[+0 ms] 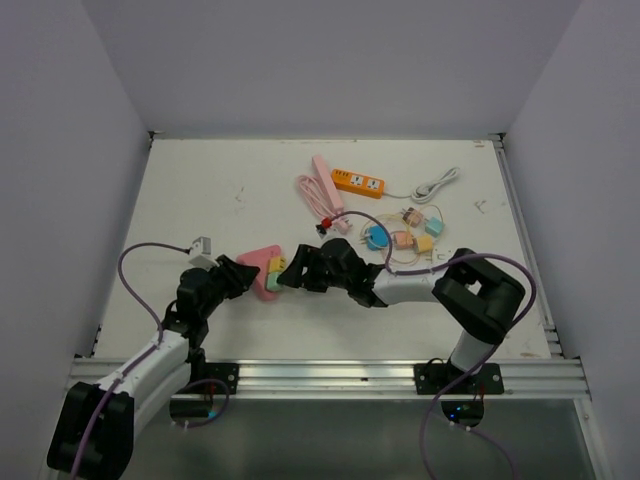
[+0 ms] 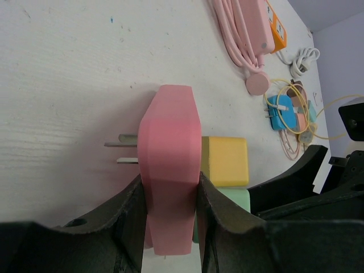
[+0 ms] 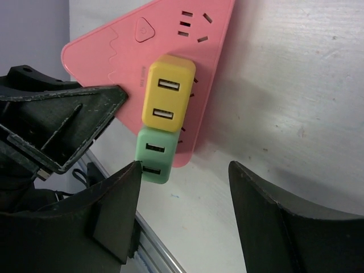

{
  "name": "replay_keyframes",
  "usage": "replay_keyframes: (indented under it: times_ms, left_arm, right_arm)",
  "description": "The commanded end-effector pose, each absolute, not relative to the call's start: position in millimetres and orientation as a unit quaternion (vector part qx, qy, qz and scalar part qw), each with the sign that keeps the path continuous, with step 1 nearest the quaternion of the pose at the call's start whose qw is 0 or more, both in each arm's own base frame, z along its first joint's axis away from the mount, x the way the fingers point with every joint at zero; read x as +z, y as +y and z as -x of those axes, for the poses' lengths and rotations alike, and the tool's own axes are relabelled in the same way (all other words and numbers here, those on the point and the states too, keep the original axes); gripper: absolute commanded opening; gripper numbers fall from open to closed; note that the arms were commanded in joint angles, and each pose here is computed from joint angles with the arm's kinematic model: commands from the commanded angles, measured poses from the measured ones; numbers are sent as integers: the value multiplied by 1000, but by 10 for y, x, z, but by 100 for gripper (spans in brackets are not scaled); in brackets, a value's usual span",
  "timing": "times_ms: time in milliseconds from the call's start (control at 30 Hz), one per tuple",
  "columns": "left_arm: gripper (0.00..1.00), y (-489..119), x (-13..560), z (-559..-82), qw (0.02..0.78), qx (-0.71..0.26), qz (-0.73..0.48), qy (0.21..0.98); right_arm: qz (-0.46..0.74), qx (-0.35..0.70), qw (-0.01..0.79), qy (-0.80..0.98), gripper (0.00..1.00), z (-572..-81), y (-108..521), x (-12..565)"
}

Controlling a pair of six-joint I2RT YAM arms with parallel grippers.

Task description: Pull the plug off the socket

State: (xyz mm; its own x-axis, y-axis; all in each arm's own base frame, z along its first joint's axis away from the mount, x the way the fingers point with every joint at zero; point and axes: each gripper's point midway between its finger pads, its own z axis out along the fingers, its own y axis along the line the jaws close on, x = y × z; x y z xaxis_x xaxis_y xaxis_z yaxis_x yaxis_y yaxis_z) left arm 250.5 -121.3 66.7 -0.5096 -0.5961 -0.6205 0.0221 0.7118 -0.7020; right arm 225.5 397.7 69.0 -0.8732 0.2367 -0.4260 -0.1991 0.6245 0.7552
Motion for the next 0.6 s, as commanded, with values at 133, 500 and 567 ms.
replay_keyframes:
  times_ms: [133,500,567]
  left_arm:
    - [0,-1300,754,-2519,470,-358,172,788]
    - [0,-1322,817,-2543,477,-359,168,784]
    - [0,-1336,812,-2536,476,-361,166,785]
  right_arm:
    - [8,485,264,834,61,-2329,4337,975]
    - [-4,483,248,840,45,-2274,4358,853]
    - [-4,482,248,840,38,-2272,4355,822]
